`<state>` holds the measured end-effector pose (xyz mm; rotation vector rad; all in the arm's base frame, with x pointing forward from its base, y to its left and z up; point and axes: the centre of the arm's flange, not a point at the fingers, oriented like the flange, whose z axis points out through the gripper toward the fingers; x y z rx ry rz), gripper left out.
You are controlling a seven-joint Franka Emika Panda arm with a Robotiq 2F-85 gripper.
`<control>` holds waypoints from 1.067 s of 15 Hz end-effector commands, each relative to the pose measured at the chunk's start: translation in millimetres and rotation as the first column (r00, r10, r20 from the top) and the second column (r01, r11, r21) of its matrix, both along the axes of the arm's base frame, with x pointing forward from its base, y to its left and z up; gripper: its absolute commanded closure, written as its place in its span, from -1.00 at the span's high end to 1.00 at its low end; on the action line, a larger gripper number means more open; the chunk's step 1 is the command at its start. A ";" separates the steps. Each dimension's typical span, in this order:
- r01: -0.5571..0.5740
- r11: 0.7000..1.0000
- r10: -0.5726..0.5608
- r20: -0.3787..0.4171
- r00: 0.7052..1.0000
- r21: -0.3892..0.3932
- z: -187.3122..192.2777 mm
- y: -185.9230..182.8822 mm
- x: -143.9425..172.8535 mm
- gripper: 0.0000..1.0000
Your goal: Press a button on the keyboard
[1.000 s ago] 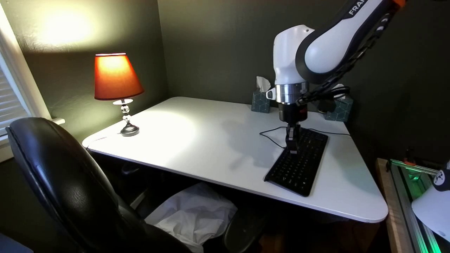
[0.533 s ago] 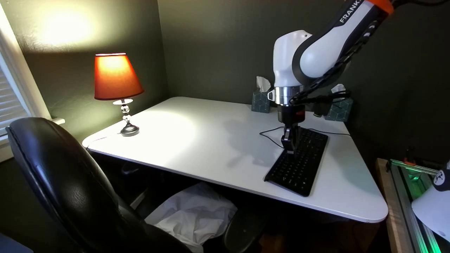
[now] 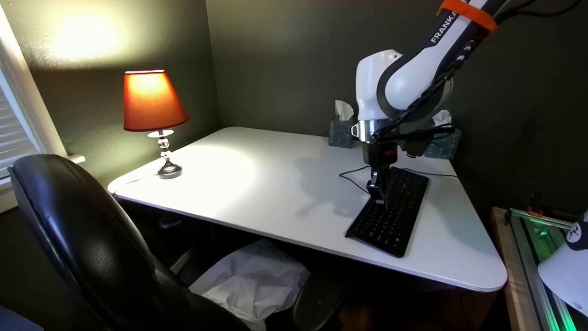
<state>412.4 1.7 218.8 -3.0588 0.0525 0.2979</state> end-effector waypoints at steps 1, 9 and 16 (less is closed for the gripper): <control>0.026 1.000 -0.026 -0.032 0.999 -0.015 -11.2 -3.3 5.0 -1.00; 0.061 0.997 -0.064 -0.073 0.995 -0.042 -25.9 -6.2 7.8 -1.00; 0.074 0.996 -0.078 -0.102 0.992 -0.044 -36.5 -9.1 11.8 -1.00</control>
